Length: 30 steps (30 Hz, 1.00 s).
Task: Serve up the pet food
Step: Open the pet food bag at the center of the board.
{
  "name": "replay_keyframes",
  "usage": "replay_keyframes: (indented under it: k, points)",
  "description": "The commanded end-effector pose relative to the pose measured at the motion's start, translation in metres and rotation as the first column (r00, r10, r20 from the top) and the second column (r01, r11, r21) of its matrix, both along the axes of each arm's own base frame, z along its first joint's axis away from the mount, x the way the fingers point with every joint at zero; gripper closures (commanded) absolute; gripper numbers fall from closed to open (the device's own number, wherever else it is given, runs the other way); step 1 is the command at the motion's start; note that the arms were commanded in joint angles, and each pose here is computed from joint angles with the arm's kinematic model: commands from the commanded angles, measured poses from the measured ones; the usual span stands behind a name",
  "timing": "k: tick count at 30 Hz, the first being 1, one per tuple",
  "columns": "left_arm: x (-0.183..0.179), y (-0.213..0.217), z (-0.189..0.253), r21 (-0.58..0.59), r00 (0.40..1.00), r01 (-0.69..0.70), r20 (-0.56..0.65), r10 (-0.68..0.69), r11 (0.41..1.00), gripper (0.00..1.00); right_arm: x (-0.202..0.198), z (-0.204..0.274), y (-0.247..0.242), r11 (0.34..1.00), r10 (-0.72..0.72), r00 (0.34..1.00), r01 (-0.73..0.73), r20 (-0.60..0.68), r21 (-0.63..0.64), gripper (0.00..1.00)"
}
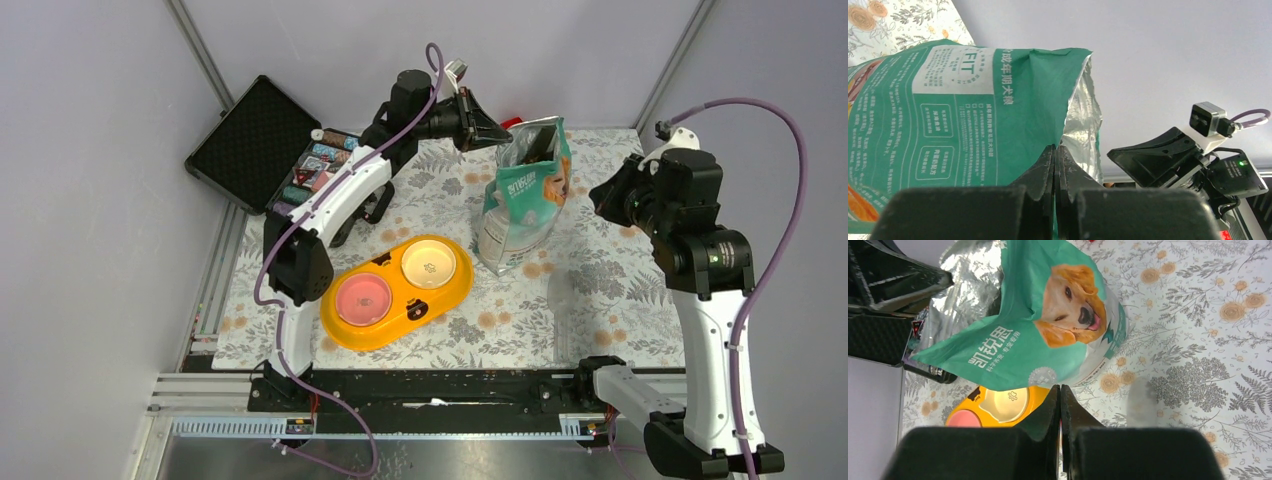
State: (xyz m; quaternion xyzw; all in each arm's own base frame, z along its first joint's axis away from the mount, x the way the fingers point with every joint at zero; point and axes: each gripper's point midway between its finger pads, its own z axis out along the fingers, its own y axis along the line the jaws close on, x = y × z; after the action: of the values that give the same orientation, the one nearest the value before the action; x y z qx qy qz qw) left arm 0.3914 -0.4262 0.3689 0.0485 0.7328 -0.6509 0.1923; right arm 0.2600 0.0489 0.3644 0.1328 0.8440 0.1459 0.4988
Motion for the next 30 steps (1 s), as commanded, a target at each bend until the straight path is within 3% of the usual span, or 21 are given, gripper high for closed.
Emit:
replay_keyframes:
  k: [1, 3, 4, 9, 14, 16, 17, 20, 26, 30]
  points:
    - [-0.032, 0.017, 0.1, -0.137, 0.978, 0.05, 0.206, -0.021, 0.989, 1.0, 0.009, 0.001, 0.003, 1.0, 0.014, 1.0, -0.014, -0.017, 0.003, 0.96]
    - [-0.036, 0.015, 0.104, -0.142, 0.977, 0.061, 0.211, -0.03, 0.988, 1.0, 0.016, 0.016, 0.015, 0.997, 0.056, 0.998, -0.056, 0.007, 0.048, 0.6]
    - [-0.039, 0.013, 0.106, -0.145, 0.976, 0.065, 0.215, -0.033, 0.987, 1.0, 0.02, 0.025, 0.019, 0.995, 0.07, 0.997, -0.071, 0.022, 0.071, 0.51]
    - [-0.048, 0.004, 0.109, -0.154, 0.975, 0.081, 0.218, -0.046, 0.985, 1.0, 0.054, 0.044, 0.036, 0.985, 0.096, 0.994, -0.102, 0.046, 0.142, 0.42]
    - [-0.054, -0.002, 0.109, -0.156, 0.974, 0.097, 0.216, -0.062, 0.983, 1.0, 0.074, 0.008, 0.035, 0.992, 0.078, 0.993, -0.068, -0.09, 0.108, 0.41]
    - [-0.054, -0.003, 0.109, -0.158, 0.975, 0.097, 0.215, -0.061, 0.983, 1.0, 0.075, -0.01, 0.035, 0.992, 0.086, 0.986, -0.072, -0.143, 0.099, 0.44]
    - [-0.054, -0.003, 0.11, -0.161, 0.975, 0.095, 0.215, -0.059, 0.982, 1.0, 0.074, -0.016, 0.034, 0.993, 0.091, 0.983, -0.078, -0.157, 0.085, 0.51]
    - [-0.055, -0.002, 0.114, -0.166, 0.974, 0.094, 0.22, -0.056, 0.982, 1.0, 0.066, -0.017, 0.012, 1.0, 0.014, 0.989, -0.016, -0.149, -0.011, 0.97]
    - [-0.058, 0.0, 0.122, -0.169, 0.97, 0.092, 0.238, -0.05, 0.981, 1.0, 0.045, 0.023, -0.012, 0.995, -0.04, 0.998, 0.035, -0.053, -0.096, 1.0]
    - [-0.076, -0.004, 0.131, -0.182, 0.963, 0.128, 0.258, -0.078, 0.975, 1.0, 0.021, 0.0, -0.044, 0.963, -0.139, 0.987, 0.115, -0.084, -0.243, 1.0]
